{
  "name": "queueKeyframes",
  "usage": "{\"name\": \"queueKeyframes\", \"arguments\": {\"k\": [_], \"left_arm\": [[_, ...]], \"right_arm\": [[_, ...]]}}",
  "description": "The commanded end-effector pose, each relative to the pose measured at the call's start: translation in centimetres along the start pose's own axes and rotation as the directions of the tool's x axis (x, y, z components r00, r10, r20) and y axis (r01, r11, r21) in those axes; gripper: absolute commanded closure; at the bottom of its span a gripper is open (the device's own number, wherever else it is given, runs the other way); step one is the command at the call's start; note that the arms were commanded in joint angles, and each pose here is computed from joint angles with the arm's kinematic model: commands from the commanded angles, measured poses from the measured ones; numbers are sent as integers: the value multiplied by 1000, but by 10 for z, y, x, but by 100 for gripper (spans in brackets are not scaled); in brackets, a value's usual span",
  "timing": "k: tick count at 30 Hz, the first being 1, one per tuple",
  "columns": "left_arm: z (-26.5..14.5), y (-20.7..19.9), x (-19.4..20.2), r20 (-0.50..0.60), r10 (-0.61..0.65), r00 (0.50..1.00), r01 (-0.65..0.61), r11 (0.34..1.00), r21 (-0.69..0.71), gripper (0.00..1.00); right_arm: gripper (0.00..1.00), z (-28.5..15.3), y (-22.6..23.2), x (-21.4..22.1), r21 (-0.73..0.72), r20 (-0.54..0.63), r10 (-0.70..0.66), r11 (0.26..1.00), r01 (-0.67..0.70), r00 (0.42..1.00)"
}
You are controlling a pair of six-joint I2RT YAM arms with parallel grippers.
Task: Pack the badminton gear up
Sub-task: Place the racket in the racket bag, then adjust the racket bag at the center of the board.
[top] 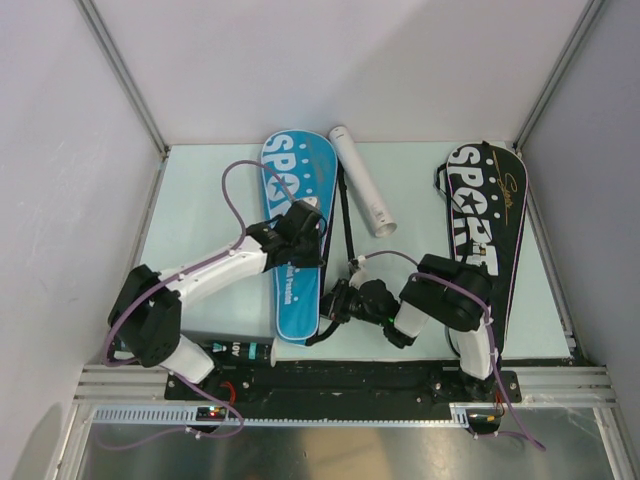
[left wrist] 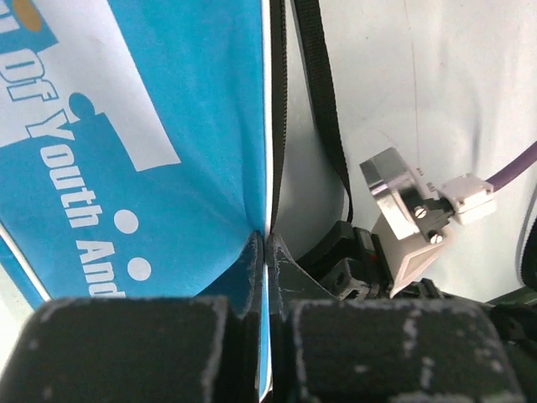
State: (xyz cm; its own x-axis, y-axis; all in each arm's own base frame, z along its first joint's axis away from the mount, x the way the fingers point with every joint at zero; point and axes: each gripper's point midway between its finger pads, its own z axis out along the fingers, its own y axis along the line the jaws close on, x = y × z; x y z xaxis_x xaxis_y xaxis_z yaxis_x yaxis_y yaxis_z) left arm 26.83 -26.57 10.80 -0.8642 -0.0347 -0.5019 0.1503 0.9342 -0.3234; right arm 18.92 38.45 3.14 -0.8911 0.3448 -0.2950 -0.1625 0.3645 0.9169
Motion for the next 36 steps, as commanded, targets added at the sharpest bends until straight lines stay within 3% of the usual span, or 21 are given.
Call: {"name": "queueKeyframes", "arguments": {"k": [1, 5, 10, 13, 20, 27, 31, 36], "left_arm": [[-17, -37, 7, -36, -75, 997, 80, 981, 176, 100], [-6, -22, 15, -56, -74, 996, 81, 988, 132, 97], [-10, -13, 12, -28, -56, 998, 59, 990, 124, 59], [-25, -4, -8, 42, -63, 997, 57, 990, 126, 49], [-50, 62, -40, 185, -128, 974, 122, 992, 41, 44], [-52, 101, -30, 166, -177, 970, 173, 984, 41, 43], [-54, 113, -19, 159, -186, 969, 182, 982, 43, 43], [-57, 116, -6, 143, -202, 969, 193, 978, 73, 42]], "right_arm": [[80, 20, 15, -37, 8, 175, -43, 999, 42, 984], [66, 14, 13, -33, 50, 143, -58, 997, 52, 988], [46, -19, -5, -35, 236, 98, -103, 969, 78, 990], [38, -43, 2, -45, 309, 104, -156, 944, 117, 982], [24, -63, 29, -98, 330, 197, -250, 927, 176, 948], [19, -10, 41, -148, 316, 142, -294, 918, 238, 945], [19, 14, 19, -172, 434, 135, -321, 870, 235, 938], [19, 20, -23, -191, 617, 125, -359, 758, 211, 925]]}}
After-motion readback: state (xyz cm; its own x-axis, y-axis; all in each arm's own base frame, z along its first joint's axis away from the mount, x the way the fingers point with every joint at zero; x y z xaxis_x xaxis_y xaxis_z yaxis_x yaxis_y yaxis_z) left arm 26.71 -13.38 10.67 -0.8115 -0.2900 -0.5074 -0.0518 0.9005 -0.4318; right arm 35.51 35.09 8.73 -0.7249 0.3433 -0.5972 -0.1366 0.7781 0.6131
